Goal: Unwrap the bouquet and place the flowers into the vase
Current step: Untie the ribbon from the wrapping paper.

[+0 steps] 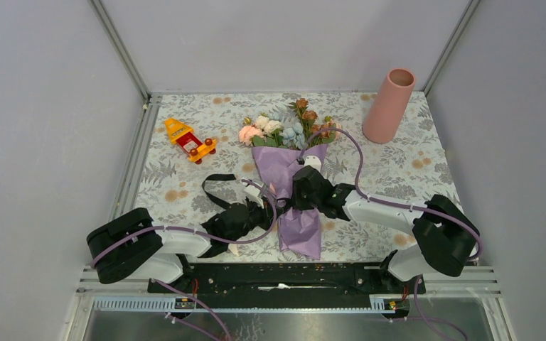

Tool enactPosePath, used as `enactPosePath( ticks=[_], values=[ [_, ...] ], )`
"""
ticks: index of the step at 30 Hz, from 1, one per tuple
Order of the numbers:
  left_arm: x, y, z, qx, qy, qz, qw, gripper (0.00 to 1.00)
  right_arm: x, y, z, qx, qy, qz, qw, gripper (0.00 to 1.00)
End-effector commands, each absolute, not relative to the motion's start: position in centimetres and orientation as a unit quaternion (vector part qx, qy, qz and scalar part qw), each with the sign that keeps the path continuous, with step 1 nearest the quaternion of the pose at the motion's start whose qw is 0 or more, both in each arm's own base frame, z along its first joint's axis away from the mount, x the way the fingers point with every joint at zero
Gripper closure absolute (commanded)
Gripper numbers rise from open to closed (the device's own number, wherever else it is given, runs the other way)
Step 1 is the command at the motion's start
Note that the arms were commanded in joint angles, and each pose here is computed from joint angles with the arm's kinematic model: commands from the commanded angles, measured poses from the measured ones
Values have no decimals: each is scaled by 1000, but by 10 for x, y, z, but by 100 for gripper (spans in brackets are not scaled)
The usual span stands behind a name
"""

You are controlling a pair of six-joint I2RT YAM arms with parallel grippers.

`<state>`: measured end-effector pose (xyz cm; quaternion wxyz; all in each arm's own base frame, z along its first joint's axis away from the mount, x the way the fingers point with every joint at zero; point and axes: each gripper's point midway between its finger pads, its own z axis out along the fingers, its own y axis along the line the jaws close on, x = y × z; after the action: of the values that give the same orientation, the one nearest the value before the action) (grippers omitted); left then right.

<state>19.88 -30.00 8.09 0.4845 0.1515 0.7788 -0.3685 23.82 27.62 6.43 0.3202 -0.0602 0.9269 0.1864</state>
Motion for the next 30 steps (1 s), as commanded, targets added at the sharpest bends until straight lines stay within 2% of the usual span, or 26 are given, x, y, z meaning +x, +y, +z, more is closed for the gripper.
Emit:
enactPosePath(
  ticks=[1, 7, 10, 21, 27, 30],
  values=[
    [199, -307, 93, 158, 760, -388, 497, 100, 251, 283, 78, -49, 919, 180, 347, 75],
    [198, -305, 90, 161, 762, -386, 494, 100, 257, 280, 81, -43, 921, 162, 353, 88],
    [198, -303, 88, 157, 765, -382, 494, 100, 258, 271, 82, -34, 921, 145, 359, 99],
    [203, -276, 74, 95, 793, -347, 492, 100, 253, 225, 89, -3, 917, 83, 390, 100],
    [199, -274, 74, 104, 795, -346, 488, 100, 247, 224, 86, -4, 919, 92, 383, 100],
    [195, -277, 79, 114, 789, -357, 486, 94, 244, 240, 94, -22, 911, 144, 386, 100]
  ],
)
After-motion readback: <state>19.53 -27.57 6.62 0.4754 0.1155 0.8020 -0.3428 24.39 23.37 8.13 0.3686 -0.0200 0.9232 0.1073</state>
